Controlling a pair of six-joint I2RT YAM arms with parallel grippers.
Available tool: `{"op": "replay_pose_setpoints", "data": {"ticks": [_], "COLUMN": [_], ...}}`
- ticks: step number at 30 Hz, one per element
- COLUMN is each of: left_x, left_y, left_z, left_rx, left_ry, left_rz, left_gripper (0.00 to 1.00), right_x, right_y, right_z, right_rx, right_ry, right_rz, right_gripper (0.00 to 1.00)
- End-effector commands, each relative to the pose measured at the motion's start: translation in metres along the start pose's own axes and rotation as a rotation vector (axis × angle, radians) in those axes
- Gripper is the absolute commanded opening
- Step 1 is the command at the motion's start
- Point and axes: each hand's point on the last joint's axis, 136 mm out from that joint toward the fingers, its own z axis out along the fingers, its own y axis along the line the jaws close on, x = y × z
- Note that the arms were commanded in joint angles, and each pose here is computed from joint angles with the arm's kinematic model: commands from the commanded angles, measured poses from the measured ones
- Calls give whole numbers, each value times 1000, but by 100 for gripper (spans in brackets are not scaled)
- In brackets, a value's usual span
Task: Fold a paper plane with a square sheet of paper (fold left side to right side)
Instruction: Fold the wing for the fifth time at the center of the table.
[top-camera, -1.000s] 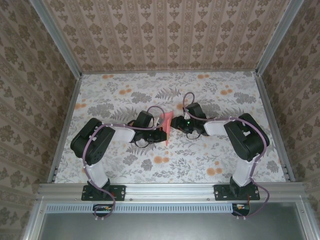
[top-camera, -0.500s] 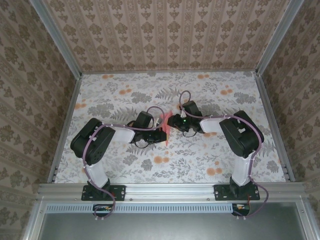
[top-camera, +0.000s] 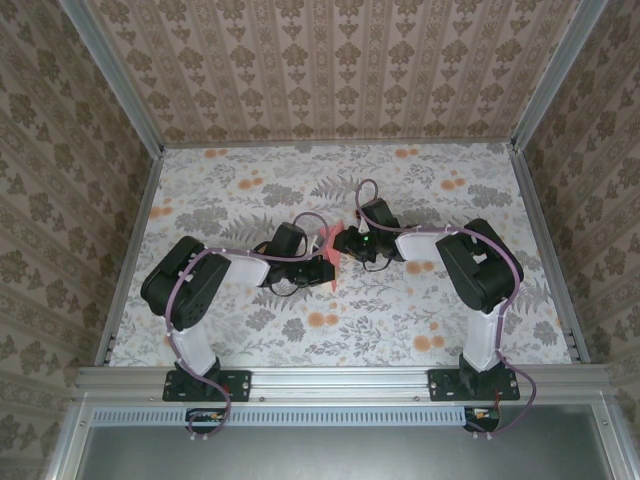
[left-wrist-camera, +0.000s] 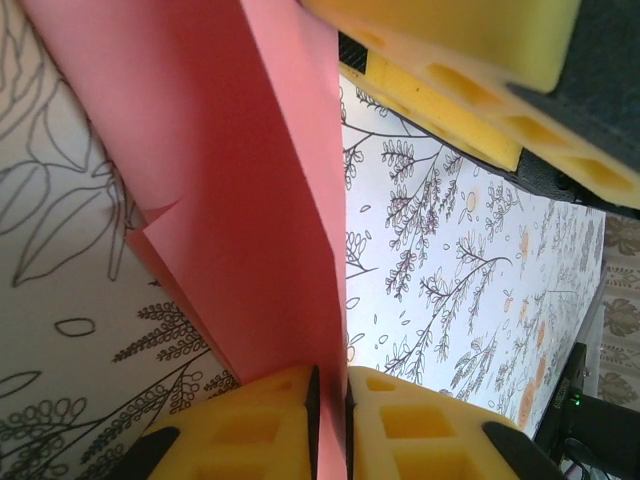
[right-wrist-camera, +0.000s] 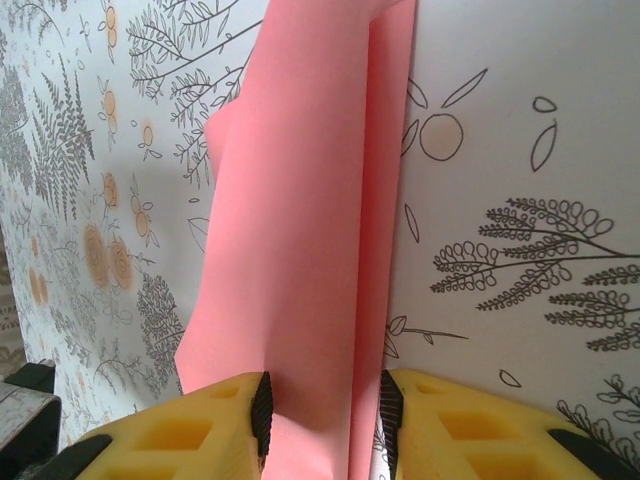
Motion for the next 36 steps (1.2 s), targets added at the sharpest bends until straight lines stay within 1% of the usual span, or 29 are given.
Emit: {"op": "replay_pose_setpoints", "data": {"ticks": [1,3,12,16,18,19,25,33,36], "left_x": [-3,-4,-14,-27,-35,-36,-53,-68,-72], "left_y": [-4,-6,-14,-9,-4,-7,-8,-3,-1], "left_z": [-6,-8,-32,-43,-46,-45,-33,-20,-19], "left_rx": [20,23,26,19,15,41,72,75,73], "left_ry": [-12,-17,-60,-95,-110,-92,-89,-97,-105], "left_rz": [-6,-3,6,-29,-53,-59,-75,-88,-86], "left_gripper": [19,22,43,49,49,49,50,49,47], "right_x": [19,21,21,20,20,21,21,21,22], "right_y": [-32,-33,-35,-34,-34,-34,-35,-35,-35], "right_z": [11,12,14,14,13,14,13,13,13], "right_rx": [119,122,125,122,121,122,126,128,129], "right_ry": [58,62,64,62,62,64,65,71,72], "right_rz": [54,56,60,60,60,60,59,60,61], "right_gripper": [36,37,36,36,36,36,36,36,36]}}
